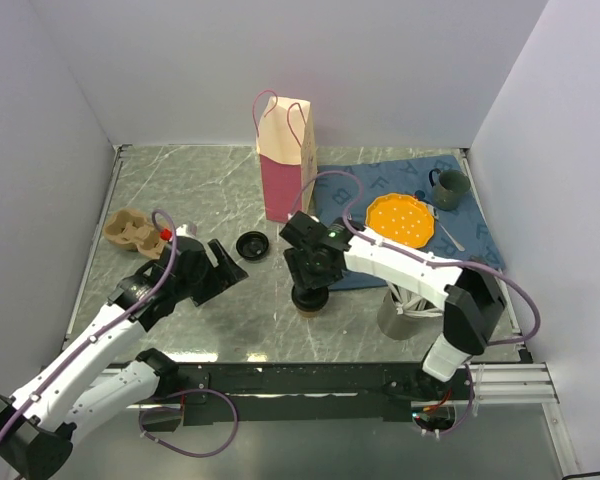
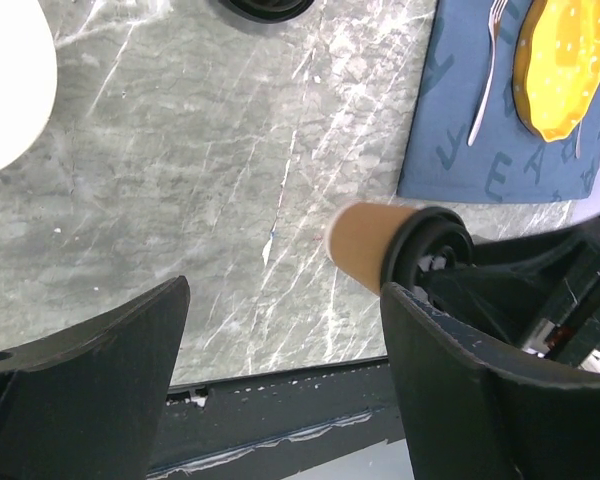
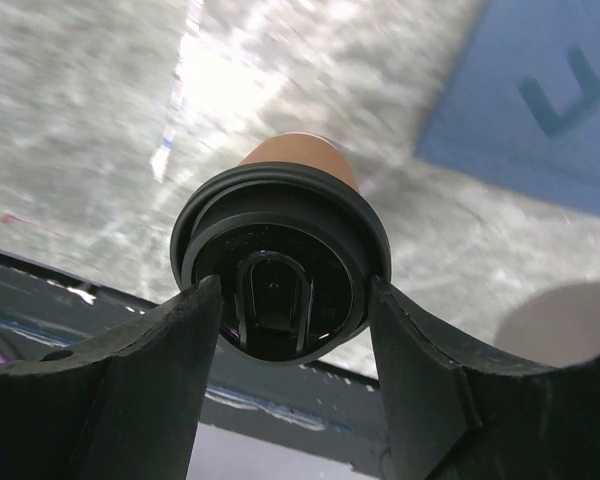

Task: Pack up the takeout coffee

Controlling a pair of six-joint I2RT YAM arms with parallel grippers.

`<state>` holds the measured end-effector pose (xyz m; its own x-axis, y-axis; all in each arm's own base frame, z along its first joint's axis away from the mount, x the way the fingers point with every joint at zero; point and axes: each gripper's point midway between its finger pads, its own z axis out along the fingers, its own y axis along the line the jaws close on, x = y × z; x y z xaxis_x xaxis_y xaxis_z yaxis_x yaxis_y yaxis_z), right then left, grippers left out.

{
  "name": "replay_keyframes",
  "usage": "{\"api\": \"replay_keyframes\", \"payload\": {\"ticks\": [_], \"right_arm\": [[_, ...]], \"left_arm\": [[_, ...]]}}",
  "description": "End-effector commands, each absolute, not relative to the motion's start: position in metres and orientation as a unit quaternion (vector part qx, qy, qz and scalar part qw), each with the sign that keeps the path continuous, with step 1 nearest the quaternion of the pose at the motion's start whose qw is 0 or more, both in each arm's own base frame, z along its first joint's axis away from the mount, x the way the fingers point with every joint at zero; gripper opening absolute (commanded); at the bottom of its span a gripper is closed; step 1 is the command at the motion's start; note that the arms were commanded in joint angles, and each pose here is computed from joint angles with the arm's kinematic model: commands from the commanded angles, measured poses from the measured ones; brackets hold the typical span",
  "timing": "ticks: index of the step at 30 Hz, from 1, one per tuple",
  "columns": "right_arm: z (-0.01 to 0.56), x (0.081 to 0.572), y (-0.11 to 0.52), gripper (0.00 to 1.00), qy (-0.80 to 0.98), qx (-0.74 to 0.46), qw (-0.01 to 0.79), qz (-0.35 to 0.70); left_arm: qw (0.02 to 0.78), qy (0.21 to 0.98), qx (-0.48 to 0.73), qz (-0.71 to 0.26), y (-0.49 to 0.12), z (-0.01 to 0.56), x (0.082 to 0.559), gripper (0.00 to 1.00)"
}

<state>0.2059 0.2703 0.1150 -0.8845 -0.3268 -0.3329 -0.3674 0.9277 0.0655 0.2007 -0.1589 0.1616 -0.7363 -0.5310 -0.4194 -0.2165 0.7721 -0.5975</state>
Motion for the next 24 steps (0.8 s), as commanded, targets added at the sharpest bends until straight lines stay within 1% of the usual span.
{"api": "replay_keyframes", "payload": {"ticks": [1, 8, 13, 16, 17, 20, 24], "right_arm": [[0.112, 0.192, 0.212, 0.67, 0.979, -0.141, 0.149, 0.003], [0.114, 0.197, 0.169, 0.67, 0.983, -0.083, 0.163, -0.01], [0.119, 0.205, 0.161, 0.67, 0.982, -0.072, 0.172, -0.008], [0.128, 0.209, 0.164, 0.73, 0.981, -0.069, 0.179, -0.003], [0.131, 0.21, 0.165, 0.77, 0.981, -0.068, 0.181, 0.001], [0.148, 0.214, 0.171, 0.82, 0.978, -0.071, 0.193, 0.013], [0.17, 0.216, 0.179, 0.84, 0.975, -0.079, 0.205, 0.041]], "left_arm": [[0.317, 0.883, -0.196, -0.286, -0.166, 0.174, 0.21, 0.83], [0.315, 0.885, -0.191, -0.286, -0.169, 0.172, 0.212, 0.84], [0.318, 0.886, -0.188, -0.281, -0.169, 0.173, 0.215, 0.84], [0.322, 0.886, -0.188, -0.277, -0.168, 0.175, 0.217, 0.84], [0.322, 0.886, -0.188, -0.275, -0.168, 0.176, 0.218, 0.84], [0.331, 0.884, -0.188, -0.273, -0.167, 0.181, 0.221, 0.85], [0.341, 0.882, -0.191, -0.264, -0.163, 0.195, 0.224, 0.86]]}}
